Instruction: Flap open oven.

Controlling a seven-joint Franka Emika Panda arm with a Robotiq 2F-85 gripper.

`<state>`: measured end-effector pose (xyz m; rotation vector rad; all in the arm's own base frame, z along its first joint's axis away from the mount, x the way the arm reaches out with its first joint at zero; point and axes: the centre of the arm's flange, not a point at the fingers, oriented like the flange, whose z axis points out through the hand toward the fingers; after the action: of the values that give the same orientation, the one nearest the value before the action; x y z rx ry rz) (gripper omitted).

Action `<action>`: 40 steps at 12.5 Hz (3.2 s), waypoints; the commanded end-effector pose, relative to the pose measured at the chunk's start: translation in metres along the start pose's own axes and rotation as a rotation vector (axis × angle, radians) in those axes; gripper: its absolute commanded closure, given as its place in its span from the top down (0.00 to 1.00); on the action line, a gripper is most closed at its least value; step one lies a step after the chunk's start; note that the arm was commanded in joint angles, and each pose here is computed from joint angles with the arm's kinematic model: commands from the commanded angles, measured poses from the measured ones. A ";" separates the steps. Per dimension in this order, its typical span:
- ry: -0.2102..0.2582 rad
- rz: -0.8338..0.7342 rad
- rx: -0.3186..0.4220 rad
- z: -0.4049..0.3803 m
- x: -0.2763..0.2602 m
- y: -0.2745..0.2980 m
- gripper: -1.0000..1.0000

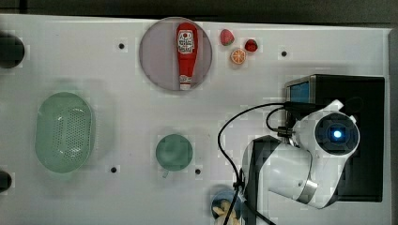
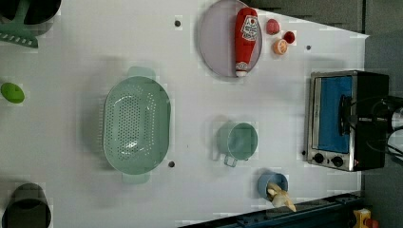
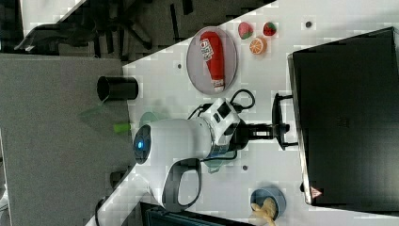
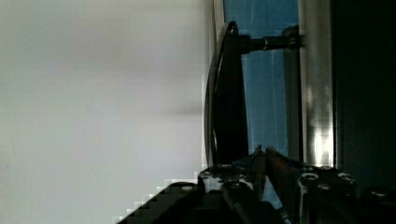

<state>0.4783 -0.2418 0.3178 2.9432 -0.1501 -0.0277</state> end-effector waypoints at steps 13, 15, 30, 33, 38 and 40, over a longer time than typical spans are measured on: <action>-0.051 -0.074 -0.192 0.046 0.015 -0.141 0.17; -0.057 -0.059 -0.239 0.063 0.015 -0.167 0.17; 0.040 0.114 -0.349 0.073 0.055 -0.266 0.17; 0.083 0.334 -0.175 -0.008 0.067 -0.247 0.17; 0.072 0.646 0.107 -0.117 0.060 -0.195 0.17; 0.024 0.695 0.168 -0.155 0.046 -0.182 0.17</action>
<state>0.5514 -0.0277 0.4367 2.8994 -1.0590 0.1817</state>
